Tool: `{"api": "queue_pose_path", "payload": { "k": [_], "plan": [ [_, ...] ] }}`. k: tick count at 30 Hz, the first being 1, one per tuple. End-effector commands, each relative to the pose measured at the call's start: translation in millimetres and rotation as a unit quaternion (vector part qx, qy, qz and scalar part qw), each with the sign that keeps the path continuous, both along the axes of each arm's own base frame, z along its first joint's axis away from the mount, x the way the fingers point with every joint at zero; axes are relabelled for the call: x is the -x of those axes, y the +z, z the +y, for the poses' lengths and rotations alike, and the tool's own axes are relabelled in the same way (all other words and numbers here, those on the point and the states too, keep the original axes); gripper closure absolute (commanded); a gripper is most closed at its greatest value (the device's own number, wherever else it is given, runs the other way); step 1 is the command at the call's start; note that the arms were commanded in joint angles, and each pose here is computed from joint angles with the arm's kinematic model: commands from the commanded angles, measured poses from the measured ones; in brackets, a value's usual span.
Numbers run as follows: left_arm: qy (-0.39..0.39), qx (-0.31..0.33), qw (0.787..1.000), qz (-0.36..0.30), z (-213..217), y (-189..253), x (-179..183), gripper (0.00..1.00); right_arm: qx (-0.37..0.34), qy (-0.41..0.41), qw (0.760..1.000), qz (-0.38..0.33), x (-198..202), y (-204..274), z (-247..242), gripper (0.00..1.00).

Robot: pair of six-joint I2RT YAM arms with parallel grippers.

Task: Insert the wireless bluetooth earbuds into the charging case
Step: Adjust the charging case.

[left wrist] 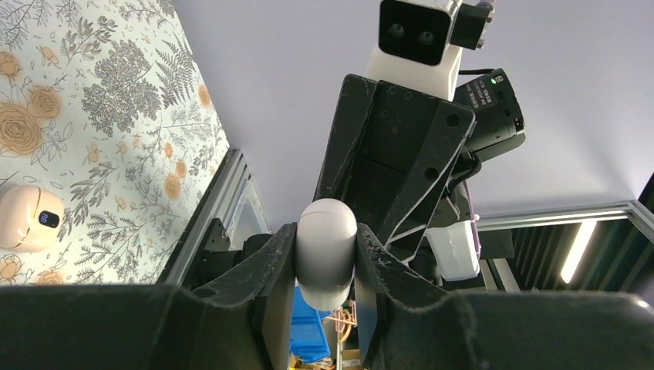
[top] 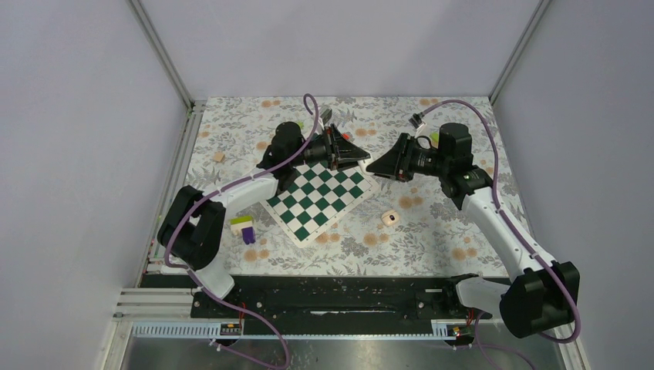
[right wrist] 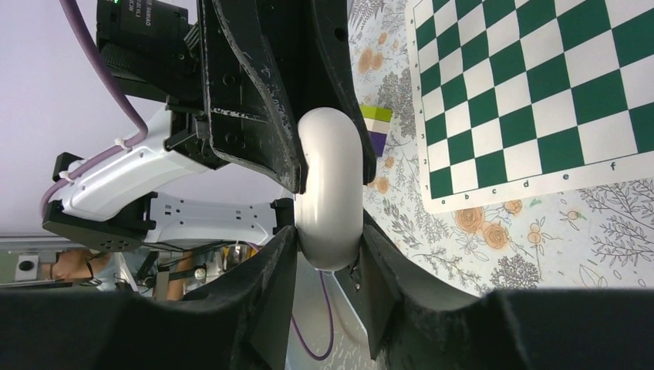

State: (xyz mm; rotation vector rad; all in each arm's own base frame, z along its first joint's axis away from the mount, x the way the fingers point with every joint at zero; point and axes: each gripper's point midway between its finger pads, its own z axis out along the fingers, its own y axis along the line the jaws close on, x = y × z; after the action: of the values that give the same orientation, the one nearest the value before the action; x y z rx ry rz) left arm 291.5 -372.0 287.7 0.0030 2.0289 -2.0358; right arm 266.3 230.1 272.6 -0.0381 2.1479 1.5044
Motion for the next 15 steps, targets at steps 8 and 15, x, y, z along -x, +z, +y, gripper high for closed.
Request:
{"api": "queue_pose_path", "payload": {
  "k": [8,15],
  "plan": [
    [-0.019,0.037,0.998,-0.049,1.2,35.2,12.9,1.0,-0.017,0.003,0.999,-0.027,-10.8,13.7,6.3,0.54],
    [-0.023,0.039,0.998,-0.047,-0.9,34.1,13.1,1.0,-0.017,0.001,0.999,-0.032,-12.1,15.8,6.2,0.53]
  ]
}}
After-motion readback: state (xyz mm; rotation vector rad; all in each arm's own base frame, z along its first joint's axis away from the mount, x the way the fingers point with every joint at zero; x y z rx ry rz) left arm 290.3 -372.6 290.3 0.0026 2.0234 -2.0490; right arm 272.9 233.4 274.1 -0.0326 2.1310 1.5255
